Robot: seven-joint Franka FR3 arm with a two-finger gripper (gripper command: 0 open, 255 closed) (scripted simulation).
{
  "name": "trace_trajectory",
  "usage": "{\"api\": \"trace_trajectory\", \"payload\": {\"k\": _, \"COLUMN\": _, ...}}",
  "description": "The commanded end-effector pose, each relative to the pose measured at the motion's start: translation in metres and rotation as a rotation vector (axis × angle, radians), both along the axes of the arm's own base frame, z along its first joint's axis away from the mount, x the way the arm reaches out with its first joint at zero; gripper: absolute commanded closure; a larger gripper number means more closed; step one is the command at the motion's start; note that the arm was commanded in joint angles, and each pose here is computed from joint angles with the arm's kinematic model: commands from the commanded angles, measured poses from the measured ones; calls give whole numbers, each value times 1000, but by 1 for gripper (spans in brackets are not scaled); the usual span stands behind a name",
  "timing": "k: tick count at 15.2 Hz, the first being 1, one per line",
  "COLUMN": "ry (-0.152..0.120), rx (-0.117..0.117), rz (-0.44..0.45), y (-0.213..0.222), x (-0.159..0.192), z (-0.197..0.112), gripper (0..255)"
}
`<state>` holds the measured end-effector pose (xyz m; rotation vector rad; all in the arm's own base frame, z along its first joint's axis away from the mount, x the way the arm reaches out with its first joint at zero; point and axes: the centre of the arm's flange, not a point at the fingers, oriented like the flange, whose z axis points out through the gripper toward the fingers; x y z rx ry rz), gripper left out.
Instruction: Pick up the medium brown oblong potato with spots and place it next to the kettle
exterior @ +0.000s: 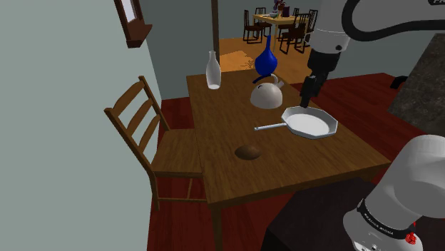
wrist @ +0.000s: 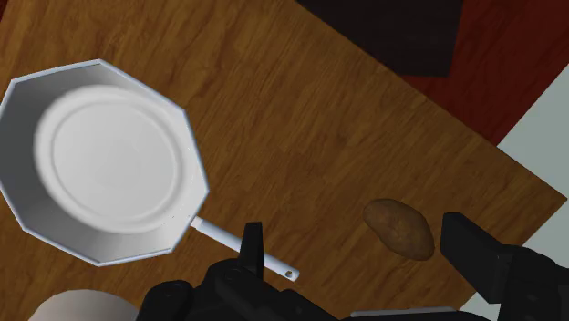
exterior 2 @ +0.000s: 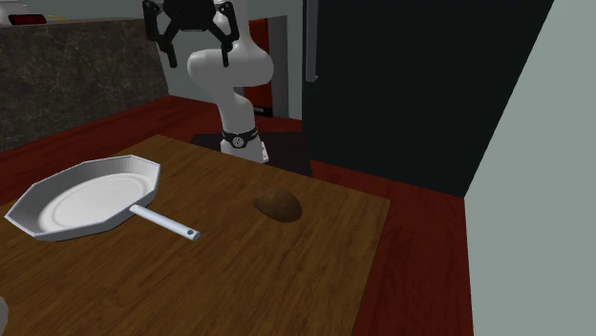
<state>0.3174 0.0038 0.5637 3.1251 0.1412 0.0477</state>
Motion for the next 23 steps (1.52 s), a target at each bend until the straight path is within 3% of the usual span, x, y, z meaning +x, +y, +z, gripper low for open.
{"api": "trace_trajectory", "payload": {"k": 1, "ry": 0, "rx": 0, "rz": 0, "y": 0, "x": 0, "z": 0, "gripper": 0}}
{"api": "trace_trajectory", "payload": {"k": 23, "ry": 29, "rx": -54, "rz": 377, "y": 155, "x": 144, "z": -196, "gripper": 0}}
